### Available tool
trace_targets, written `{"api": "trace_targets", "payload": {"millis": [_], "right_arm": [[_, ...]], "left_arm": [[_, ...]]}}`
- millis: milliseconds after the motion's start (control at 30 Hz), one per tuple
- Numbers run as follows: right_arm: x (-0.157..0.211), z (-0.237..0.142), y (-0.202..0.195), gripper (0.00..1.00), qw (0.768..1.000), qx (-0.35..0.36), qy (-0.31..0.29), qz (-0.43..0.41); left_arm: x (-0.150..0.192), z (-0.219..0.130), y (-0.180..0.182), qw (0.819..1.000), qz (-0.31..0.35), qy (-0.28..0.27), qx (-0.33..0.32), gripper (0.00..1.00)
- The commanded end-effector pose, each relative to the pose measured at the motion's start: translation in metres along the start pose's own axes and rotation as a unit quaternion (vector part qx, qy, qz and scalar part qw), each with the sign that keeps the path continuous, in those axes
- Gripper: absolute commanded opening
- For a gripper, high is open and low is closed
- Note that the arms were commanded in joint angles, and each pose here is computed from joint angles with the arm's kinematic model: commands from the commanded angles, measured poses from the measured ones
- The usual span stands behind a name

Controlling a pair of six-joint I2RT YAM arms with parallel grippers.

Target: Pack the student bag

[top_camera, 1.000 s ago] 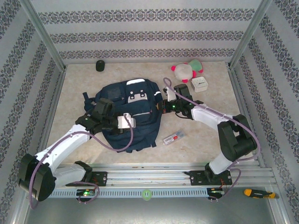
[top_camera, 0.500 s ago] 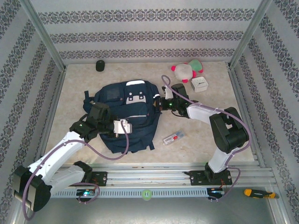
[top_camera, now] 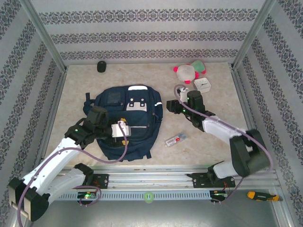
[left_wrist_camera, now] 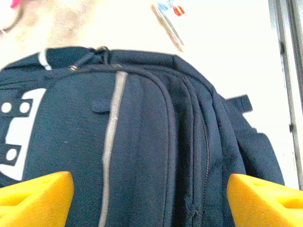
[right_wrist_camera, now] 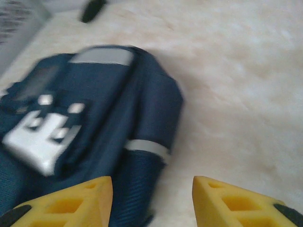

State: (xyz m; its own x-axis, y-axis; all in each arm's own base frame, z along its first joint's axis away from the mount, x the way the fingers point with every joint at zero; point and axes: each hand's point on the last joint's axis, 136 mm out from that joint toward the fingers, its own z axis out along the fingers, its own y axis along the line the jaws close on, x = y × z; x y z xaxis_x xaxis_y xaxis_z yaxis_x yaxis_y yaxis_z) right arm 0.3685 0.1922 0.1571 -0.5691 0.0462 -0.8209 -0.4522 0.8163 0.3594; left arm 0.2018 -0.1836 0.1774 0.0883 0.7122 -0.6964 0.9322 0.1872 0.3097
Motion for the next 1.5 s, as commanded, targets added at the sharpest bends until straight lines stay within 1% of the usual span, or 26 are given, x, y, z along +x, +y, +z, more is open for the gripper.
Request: {"api": "trace_targets", "payload": {"millis": [0, 67, 133, 200, 300, 367, 433, 467, 500, 533, 567, 600, 700, 733, 767, 867, 933, 1000, 1033, 1100, 1133, 1200, 1267, 1300, 1433, 1467], "right_arm": [[0.001, -0.021, 0.039, 0.46, 0.985, -0.094, 0.000, -0.142], [0.008, -0.030, 0.062, 0.45, 0.965, -0.154, 0.008, -0.214], [0.022, -0.033, 0.080, 0.46, 0.936, -0.198, 0.029, -0.290], [0.040, -0.031, 0.088, 0.46, 0.905, -0.218, 0.057, -0.361], [0.068, -0.022, 0.097, 0.47, 0.859, -0.235, 0.091, -0.446], [0.079, -0.013, 0.101, 0.46, 0.841, -0.250, 0.101, -0.470], [0.084, -0.004, 0.105, 0.47, 0.833, -0.263, 0.107, -0.474], [0.085, -0.001, 0.108, 0.47, 0.829, -0.270, 0.110, -0.476], [0.088, 0.004, 0.109, 0.47, 0.827, -0.277, 0.115, -0.475], [0.089, 0.008, 0.110, 0.47, 0.825, -0.283, 0.117, -0.476], [0.091, 0.011, 0.112, 0.47, 0.822, -0.290, 0.118, -0.475], [0.092, 0.015, 0.113, 0.47, 0.821, -0.296, 0.119, -0.474], [0.096, 0.023, 0.114, 0.47, 0.820, -0.308, 0.128, -0.466], [0.098, 0.024, 0.114, 0.47, 0.820, -0.311, 0.132, -0.462], [0.100, 0.024, 0.115, 0.47, 0.819, -0.317, 0.135, -0.458], [0.105, 0.023, 0.119, 0.47, 0.819, -0.338, 0.147, -0.440], [0.104, 0.024, 0.117, 0.47, 0.826, -0.336, 0.154, -0.426], [0.104, 0.024, 0.114, 0.47, 0.829, -0.332, 0.155, -0.423], [0.104, 0.024, 0.114, 0.47, 0.829, -0.331, 0.155, -0.423], [0.105, 0.025, 0.113, 0.47, 0.829, -0.327, 0.155, -0.427], [0.107, 0.026, 0.113, 0.47, 0.826, -0.326, 0.157, -0.433], [0.111, 0.028, 0.116, 0.46, 0.819, -0.323, 0.168, -0.444], [0.105, 0.028, 0.118, 0.46, 0.827, -0.321, 0.157, -0.434], [0.101, 0.028, 0.119, 0.46, 0.830, -0.319, 0.151, -0.431], [0.094, 0.028, 0.119, 0.45, 0.837, -0.313, 0.142, -0.425], [0.094, 0.028, 0.119, 0.45, 0.838, -0.312, 0.142, -0.424]], "left_arm": [[-0.018, -0.011, 0.016, 0.998, -0.032, -0.025, -0.039, 0.84], [-0.010, -0.006, 0.019, 0.999, -0.030, -0.003, -0.038, 0.84], [0.000, 0.003, 0.019, 0.999, -0.031, 0.022, -0.023, 0.84], [0.008, 0.010, 0.016, 0.999, -0.029, 0.039, -0.006, 0.83], [0.022, 0.020, 0.026, 0.997, -0.027, 0.069, -0.025, 0.82], [0.027, 0.023, 0.025, 0.996, -0.013, 0.081, -0.020, 0.80], [0.029, 0.023, 0.023, 0.996, -0.002, 0.085, -0.017, 0.76], [0.030, 0.023, 0.022, 0.996, 0.000, 0.086, -0.017, 0.71], [0.030, 0.023, 0.022, 0.996, 0.005, 0.087, -0.016, 0.62], [0.031, 0.023, 0.021, 0.996, 0.007, 0.088, -0.015, 0.47], [0.030, 0.022, 0.021, 0.996, 0.006, 0.087, -0.015, 0.35], [0.030, 0.022, 0.020, 0.996, 0.007, 0.085, -0.015, 0.25], [0.027, 0.021, 0.023, 0.997, 0.003, 0.077, -0.025, 0.05], [0.024, 0.020, 0.025, 0.997, -0.001, 0.070, -0.031, 0.01], [0.020, 0.019, 0.027, 0.997, -0.004, 0.059, -0.039, 0.00], [0.009, 0.016, 0.035, 0.998, -0.017, 0.024, -0.063, 0.00], [0.006, 0.016, 0.032, 0.998, -0.022, 0.012, -0.059, 0.01], [0.007, 0.018, 0.028, 0.999, -0.026, 0.014, -0.046, 0.27], [0.007, 0.018, 0.027, 0.999, -0.027, 0.014, -0.042, 0.32], [0.005, 0.020, 0.025, 0.999, -0.029, 0.015, -0.033, 0.52], [0.004, 0.022, 0.023, 0.999, -0.029, 0.017, -0.026, 0.59], [0.003, 0.031, 0.018, 0.999, -0.010, 0.035, -0.007, 0.64], [0.005, 0.037, 0.011, 0.999, 0.007, 0.048, 0.009, 0.70], [0.006, 0.041, 0.009, 0.998, 0.014, 0.055, 0.015, 0.71], [0.004, 0.057, 0.012, 0.998, 0.022, 0.062, 0.011, 0.78], [0.005, 0.061, 0.014, 0.997, 0.023, 0.068, 0.007, 0.78]]}}
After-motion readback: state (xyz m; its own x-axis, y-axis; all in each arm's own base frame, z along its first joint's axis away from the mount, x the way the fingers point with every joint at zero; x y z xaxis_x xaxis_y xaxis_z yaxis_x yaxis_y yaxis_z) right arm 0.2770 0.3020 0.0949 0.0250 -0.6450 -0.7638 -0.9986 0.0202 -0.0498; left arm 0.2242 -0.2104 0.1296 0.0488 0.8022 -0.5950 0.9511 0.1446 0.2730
